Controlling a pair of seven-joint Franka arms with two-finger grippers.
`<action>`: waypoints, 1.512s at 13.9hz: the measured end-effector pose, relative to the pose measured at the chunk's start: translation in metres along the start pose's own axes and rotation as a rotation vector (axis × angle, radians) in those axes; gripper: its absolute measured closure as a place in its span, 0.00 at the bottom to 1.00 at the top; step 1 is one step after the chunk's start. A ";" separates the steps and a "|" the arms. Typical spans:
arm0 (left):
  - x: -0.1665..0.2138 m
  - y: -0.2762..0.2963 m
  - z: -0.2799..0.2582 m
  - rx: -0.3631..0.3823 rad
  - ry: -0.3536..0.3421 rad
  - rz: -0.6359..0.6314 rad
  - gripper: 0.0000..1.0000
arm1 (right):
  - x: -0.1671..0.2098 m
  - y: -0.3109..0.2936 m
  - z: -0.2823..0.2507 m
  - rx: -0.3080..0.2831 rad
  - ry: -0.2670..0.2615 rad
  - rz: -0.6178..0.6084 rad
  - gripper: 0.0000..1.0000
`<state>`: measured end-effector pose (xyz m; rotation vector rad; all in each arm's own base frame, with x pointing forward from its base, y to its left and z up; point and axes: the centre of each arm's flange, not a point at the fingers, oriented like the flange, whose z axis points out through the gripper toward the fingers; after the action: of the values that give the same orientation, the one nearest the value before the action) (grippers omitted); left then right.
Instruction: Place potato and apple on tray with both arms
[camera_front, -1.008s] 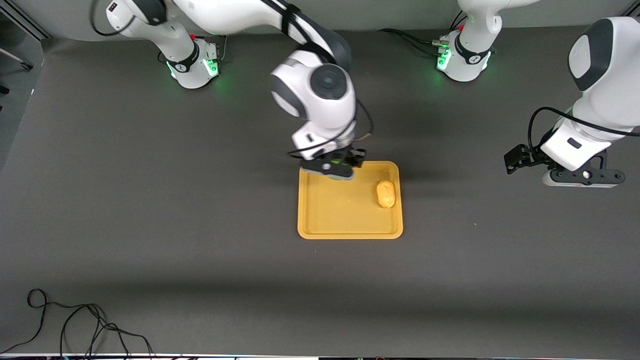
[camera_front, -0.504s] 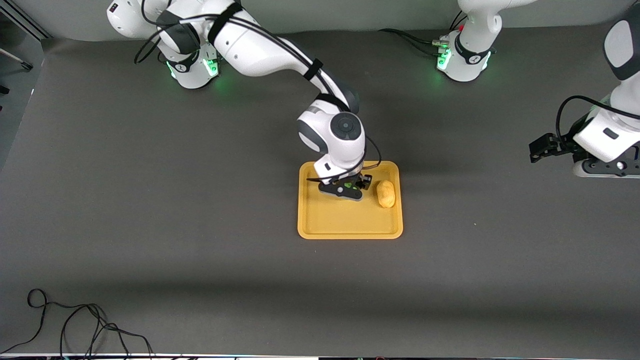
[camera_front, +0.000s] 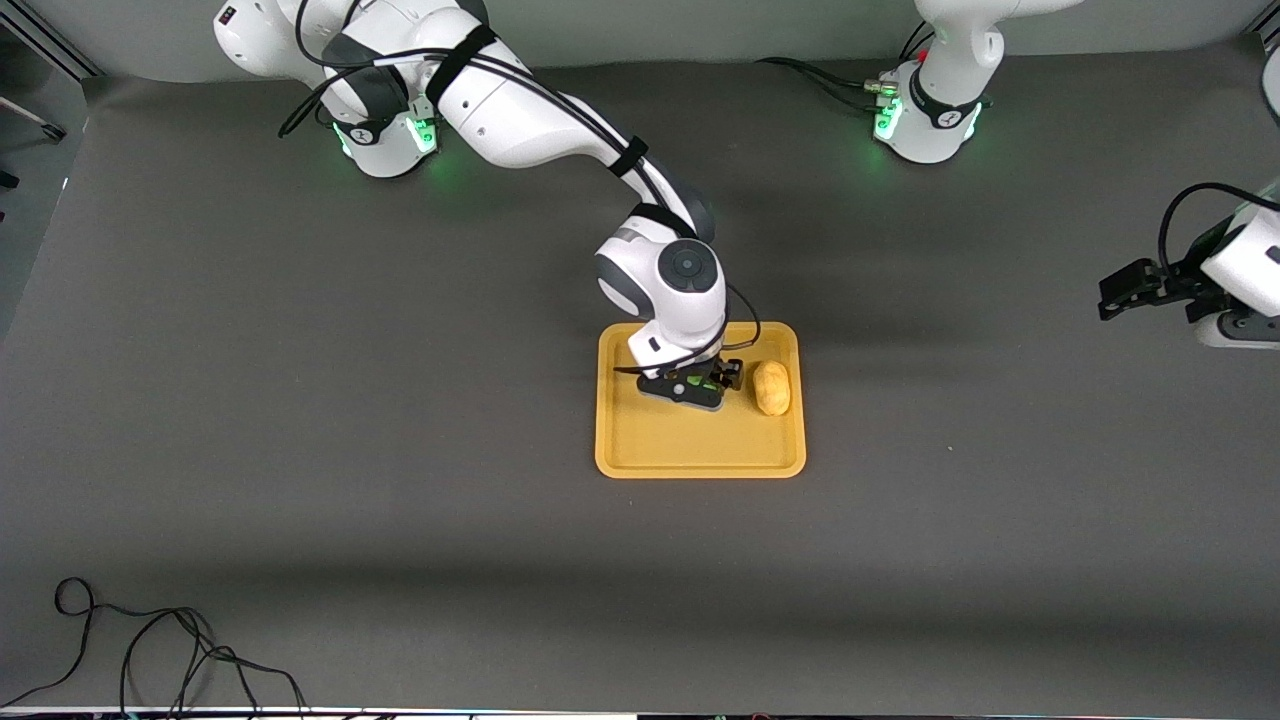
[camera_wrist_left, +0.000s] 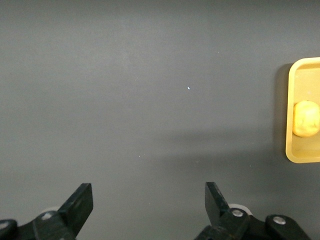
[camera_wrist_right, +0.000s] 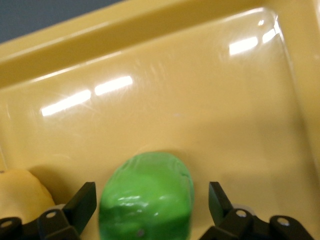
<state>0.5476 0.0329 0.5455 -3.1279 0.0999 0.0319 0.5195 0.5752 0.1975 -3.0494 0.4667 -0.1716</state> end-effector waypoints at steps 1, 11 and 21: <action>-0.001 0.003 -0.004 -0.002 -0.003 0.006 0.00 | 0.005 0.000 -0.010 -0.008 0.006 0.003 0.00; -0.001 0.009 -0.009 -0.003 -0.010 0.020 0.00 | 0.122 0.116 -0.320 -0.130 -0.069 -0.014 0.00; 0.003 0.009 -0.005 -0.004 -0.020 0.076 0.00 | 0.260 0.480 -0.419 -0.056 -0.169 -0.191 0.00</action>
<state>0.5502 0.0232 0.5499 -3.1256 0.2187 0.0643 0.5755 0.0246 0.6072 -3.1245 0.1720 0.0935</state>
